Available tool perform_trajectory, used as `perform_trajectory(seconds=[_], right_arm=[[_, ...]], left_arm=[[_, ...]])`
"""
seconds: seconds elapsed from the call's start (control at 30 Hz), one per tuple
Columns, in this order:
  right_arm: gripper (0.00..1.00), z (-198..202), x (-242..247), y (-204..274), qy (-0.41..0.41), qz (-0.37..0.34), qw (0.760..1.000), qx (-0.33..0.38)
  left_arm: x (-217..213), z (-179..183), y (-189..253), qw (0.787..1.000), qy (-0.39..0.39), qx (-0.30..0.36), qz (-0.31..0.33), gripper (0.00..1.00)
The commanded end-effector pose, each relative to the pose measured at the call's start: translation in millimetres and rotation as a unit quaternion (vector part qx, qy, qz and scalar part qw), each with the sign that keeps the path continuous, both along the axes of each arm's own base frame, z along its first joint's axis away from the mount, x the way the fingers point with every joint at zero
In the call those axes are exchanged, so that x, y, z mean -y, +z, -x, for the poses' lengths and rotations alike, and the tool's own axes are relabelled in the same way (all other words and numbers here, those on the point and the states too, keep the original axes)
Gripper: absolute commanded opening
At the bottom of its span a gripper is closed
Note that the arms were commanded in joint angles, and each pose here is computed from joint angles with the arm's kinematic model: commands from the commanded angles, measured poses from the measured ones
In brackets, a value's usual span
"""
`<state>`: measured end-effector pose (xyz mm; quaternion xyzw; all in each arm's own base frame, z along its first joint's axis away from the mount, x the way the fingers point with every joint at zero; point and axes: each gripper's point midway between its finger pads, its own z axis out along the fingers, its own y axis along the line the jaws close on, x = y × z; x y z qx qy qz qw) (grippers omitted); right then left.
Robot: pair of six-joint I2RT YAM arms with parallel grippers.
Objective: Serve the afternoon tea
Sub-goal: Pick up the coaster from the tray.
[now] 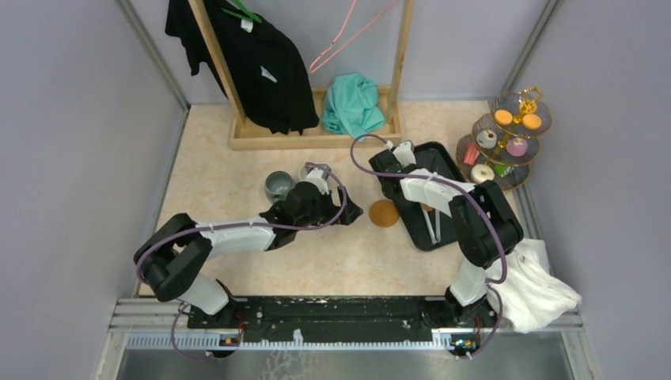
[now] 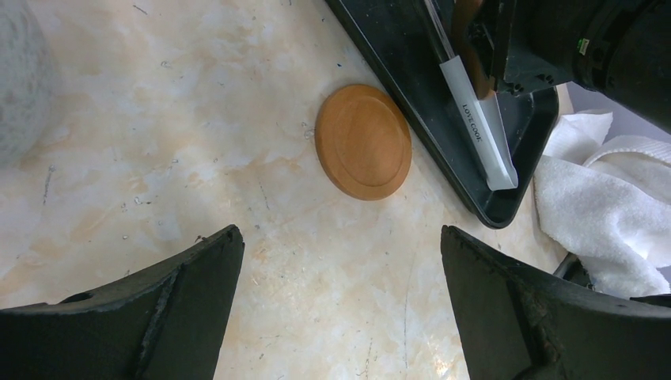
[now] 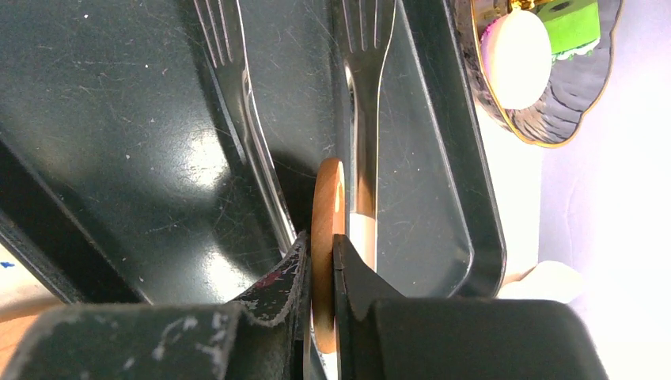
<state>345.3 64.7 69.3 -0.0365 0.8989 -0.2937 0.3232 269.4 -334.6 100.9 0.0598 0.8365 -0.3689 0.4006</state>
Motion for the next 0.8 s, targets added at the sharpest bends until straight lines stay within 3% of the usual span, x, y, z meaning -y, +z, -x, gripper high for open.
perform_trajectory(seconds=[0.0, 0.23, 0.47, 0.77], right_arm=[[0.0, -7.5, -13.9, 19.0, 0.002, -0.031, 0.999, 0.037], [0.0, -6.3, -12.9, 39.2, -0.001, 0.001, 0.998, 0.064], [0.0, -3.7, -13.0, 90.4, -0.001, 0.003, 0.992, 0.125], [0.0, 4.2, -51.7, 123.7, 0.047, -0.017, 0.987, 0.151]], left_arm=[[0.2, -1.9, 17.6, 1.0, 0.001, 0.016, 0.024, 0.99], [-2.7, -1.1, 25.8, 0.999, 0.004, 0.022, 0.026, 0.99], [-10.9, -1.1, 37.7, 0.999, 0.015, 0.036, 0.024, 0.99], [-35.9, 7.1, 51.9, 0.998, 0.04, 0.05, 0.014, 0.99]])
